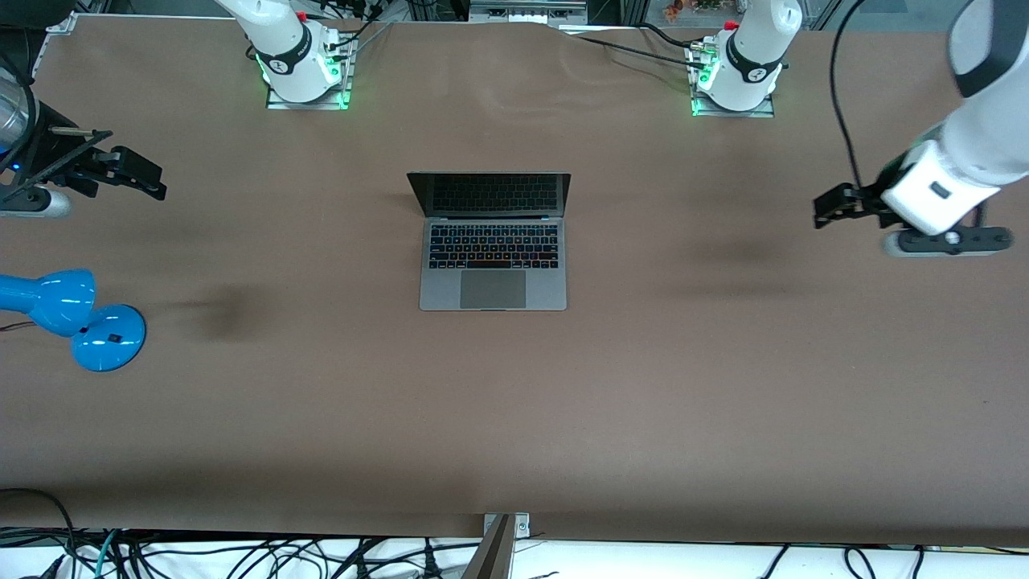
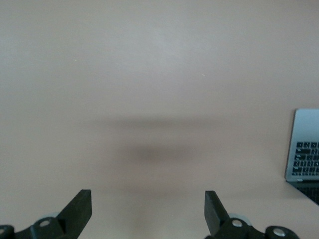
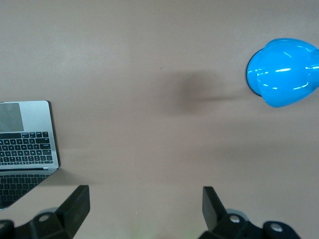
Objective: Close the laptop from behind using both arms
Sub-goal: 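Raise both grippers and swing them toward the laptop screen's back, then lower both grippers behind the laptop screen's top edge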
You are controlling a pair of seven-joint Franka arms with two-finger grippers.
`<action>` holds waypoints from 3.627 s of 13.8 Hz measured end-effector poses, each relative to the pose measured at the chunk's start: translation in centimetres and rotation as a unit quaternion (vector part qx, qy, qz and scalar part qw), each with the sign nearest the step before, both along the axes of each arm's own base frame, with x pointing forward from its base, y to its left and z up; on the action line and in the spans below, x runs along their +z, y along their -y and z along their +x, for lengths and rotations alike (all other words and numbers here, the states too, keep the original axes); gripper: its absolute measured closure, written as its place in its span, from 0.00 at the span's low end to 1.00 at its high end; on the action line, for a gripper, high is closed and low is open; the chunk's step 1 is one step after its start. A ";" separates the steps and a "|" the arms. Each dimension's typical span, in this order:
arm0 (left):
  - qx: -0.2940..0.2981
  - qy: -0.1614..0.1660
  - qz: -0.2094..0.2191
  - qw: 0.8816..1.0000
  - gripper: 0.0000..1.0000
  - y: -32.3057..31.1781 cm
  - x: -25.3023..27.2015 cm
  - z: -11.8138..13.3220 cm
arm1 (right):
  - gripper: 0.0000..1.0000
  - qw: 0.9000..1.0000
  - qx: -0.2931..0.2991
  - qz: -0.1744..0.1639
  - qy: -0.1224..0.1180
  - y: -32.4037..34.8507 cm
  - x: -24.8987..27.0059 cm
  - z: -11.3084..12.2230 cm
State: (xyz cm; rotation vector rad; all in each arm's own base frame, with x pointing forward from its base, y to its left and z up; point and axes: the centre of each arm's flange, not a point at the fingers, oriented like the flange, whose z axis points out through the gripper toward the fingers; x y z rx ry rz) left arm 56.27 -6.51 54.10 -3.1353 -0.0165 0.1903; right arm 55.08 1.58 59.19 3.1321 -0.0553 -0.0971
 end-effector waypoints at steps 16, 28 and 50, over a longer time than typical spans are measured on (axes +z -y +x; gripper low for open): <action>0.010 -0.091 -0.054 0.994 0.00 17.3 -1.2 -5.1 | 0.00 1.000 0.000 0.000 0.000 0.0 0.0 0.0; 0.059 -0.100 -0.022 0.993 0.00 27.7 1.3 -12.2 | 0.00 0.991 0.098 -0.008 -0.096 -10.7 -4.3 -1.5; 0.168 -0.222 -0.021 0.960 0.99 36.3 -14.4 -13.0 | 0.99 0.974 0.109 -0.057 -0.189 -37.5 -19.5 -17.4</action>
